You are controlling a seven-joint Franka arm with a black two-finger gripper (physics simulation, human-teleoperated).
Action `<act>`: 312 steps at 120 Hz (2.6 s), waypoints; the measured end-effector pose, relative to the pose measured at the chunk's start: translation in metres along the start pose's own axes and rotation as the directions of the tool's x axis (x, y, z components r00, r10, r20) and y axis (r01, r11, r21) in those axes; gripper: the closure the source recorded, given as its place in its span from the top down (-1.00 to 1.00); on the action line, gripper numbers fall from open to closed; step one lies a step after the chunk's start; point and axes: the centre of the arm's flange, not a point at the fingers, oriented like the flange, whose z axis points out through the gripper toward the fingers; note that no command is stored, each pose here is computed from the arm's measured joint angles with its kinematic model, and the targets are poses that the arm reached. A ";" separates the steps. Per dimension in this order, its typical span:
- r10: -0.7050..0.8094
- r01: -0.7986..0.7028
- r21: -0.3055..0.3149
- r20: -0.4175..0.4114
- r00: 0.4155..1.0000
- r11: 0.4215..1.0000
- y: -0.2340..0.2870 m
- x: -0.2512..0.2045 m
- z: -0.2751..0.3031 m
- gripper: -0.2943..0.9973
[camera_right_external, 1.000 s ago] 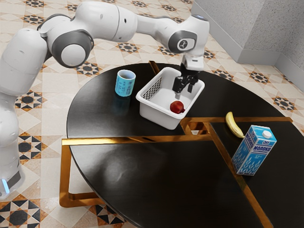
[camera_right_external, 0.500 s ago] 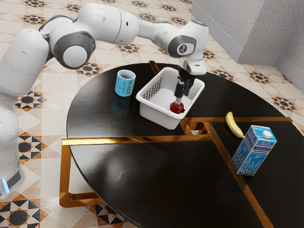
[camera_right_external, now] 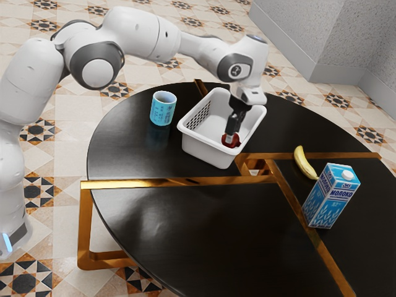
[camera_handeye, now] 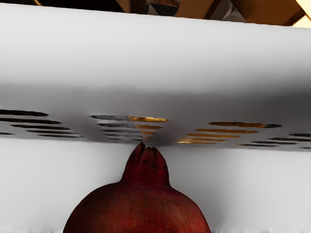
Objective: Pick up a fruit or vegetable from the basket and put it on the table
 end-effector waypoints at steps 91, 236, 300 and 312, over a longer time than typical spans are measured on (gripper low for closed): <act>0.054 -0.055 0.020 0.029 0.998 0.998 -0.001 0.000 0.009 0.54; 0.237 -0.229 0.133 -0.048 0.970 0.964 0.081 0.050 -0.091 -0.06; 0.521 -0.476 0.318 -0.069 0.851 0.820 0.168 0.142 -0.167 -0.02; 0.616 -0.571 0.305 -0.069 0.785 0.762 0.229 0.174 -0.160 -0.03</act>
